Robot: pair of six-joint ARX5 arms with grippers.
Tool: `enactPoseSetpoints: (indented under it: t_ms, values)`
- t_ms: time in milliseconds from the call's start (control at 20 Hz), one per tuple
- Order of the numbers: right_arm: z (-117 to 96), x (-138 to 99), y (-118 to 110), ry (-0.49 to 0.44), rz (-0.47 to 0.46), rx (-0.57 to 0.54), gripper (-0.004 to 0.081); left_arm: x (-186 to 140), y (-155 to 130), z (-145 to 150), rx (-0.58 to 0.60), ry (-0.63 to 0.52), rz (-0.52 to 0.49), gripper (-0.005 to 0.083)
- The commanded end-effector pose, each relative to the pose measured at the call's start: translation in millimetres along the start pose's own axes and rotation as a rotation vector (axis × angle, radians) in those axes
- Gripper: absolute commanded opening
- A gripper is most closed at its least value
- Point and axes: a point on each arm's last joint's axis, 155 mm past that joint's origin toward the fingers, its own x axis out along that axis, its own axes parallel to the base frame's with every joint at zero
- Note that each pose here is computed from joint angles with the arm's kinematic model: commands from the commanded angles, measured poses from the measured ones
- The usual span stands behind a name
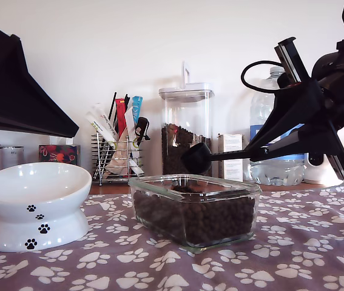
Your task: Measure one spoon of cat food and pour it into the food bowl
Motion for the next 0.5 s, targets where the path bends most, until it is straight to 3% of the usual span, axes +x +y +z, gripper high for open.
enactPoseSetpoints:
  t_ms: [0,300,450]
  values:
    - [-1.8,4.8,-5.2,0.016,-0.003,0.023,-0.0012,0.9,-0.5,-4.6,0.006,0.003,-0.003,-0.0019]
    - [-6.6,14.1,-13.3,0.049,-0.017,0.041,-0.0012,0.9,-0.4,-6.2,0.004,0.009,-0.003,-0.0019]
    - [-7.7,13.7,-25.5,0.051,-0.083,0.035,-0.0012,0.9,-0.5,-6.4,0.004,0.01,-0.003,-0.0019]
